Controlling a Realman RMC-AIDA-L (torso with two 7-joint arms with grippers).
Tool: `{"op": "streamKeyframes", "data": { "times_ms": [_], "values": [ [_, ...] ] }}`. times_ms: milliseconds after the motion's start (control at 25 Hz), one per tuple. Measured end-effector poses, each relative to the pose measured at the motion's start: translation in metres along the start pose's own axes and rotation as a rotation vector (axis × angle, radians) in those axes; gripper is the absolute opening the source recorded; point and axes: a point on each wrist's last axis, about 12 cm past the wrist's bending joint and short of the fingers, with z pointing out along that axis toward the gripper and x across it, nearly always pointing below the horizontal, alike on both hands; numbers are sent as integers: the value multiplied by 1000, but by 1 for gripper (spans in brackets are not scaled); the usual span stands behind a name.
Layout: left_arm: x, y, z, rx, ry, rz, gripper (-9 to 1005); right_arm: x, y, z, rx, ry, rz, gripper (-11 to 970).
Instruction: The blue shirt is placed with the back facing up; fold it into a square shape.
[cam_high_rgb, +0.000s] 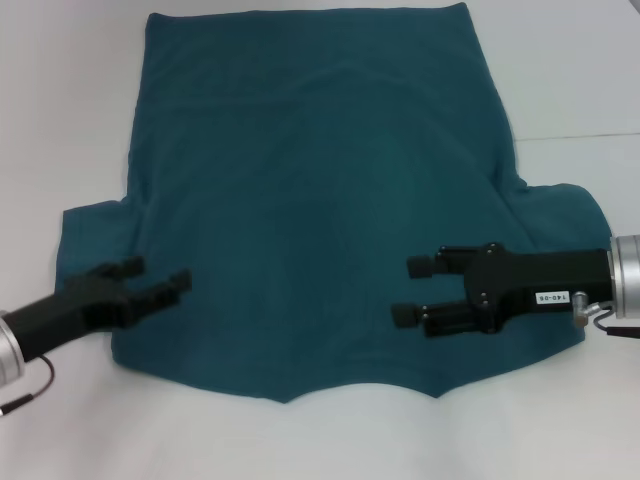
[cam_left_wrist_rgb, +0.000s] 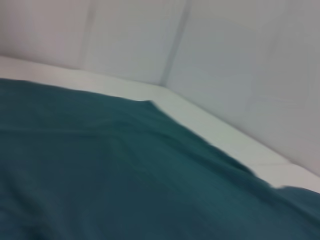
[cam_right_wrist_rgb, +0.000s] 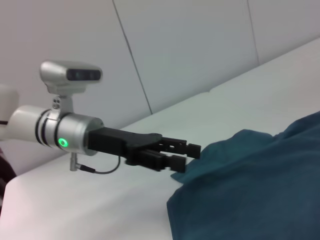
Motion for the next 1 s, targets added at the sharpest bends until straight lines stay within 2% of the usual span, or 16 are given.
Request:
{"op": "streamKeyframes", "data": {
  "times_ms": [320,600,1000],
  "values": [
    [-8,19,-3,-143,-56,-102,873,3,2,6,7,-23,30,900],
    [-3,34,-5,-294,-53,-185,873,6,3,5,11,-24,38,900],
    [3,44,-4,-410,-50,-247,873,7,3,4,16,-26,42,899]
  ]
}}
